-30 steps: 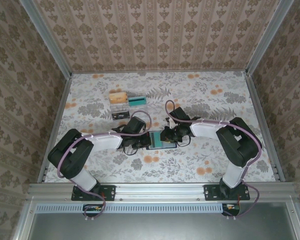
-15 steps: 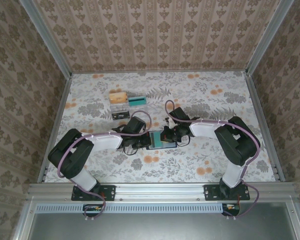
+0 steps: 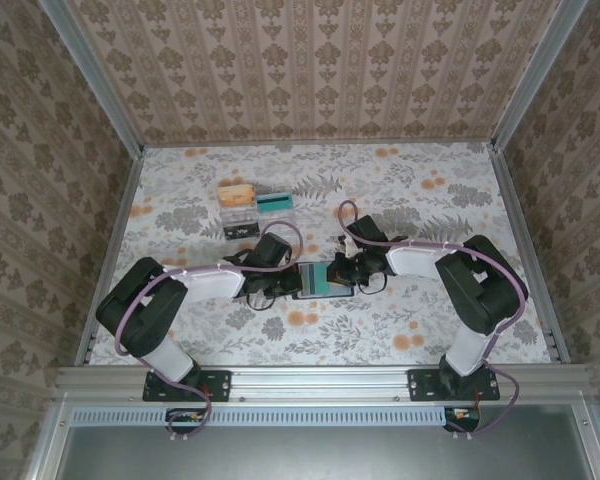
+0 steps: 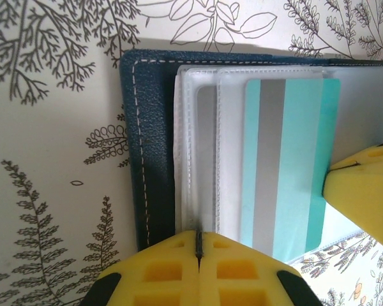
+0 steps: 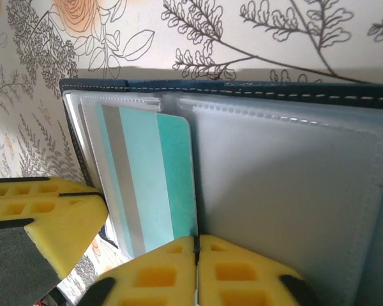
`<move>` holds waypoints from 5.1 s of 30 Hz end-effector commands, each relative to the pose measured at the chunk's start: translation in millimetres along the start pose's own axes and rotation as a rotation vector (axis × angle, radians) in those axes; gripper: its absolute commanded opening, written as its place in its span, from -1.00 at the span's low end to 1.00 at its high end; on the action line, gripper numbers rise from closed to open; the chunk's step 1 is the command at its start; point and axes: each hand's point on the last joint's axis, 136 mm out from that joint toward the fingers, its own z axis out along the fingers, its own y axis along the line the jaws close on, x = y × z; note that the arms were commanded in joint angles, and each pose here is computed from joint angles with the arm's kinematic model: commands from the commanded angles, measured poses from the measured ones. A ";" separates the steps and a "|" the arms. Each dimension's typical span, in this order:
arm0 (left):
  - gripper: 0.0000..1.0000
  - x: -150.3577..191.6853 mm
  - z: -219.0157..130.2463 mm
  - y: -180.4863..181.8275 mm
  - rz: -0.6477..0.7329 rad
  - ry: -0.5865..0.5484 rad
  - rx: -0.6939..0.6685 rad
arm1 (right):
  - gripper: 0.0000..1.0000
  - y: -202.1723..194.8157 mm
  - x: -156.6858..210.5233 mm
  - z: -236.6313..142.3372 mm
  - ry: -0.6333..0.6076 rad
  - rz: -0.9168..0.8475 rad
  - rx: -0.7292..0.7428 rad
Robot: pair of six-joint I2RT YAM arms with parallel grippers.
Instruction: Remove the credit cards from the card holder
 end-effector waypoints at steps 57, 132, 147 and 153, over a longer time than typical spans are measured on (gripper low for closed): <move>-0.94 -8.2 16.8 -61.9 0.096 0.073 0.114 | -0.57 -32.4 -3.0 -21.8 -0.006 0.039 -0.025; 0.23 -102.5 -133.2 -114.4 -0.038 -0.336 0.433 | -1.00 76.9 -54.7 -166.0 -0.315 -0.169 -0.284; -0.05 -93.3 -161.1 -134.1 -0.016 -0.335 0.663 | -1.00 151.6 -73.1 -162.4 -0.260 -0.285 -0.552; -0.09 -95.0 -165.5 -135.8 -0.015 -0.343 0.687 | -1.00 160.6 -66.0 -152.7 -0.211 -0.310 -0.573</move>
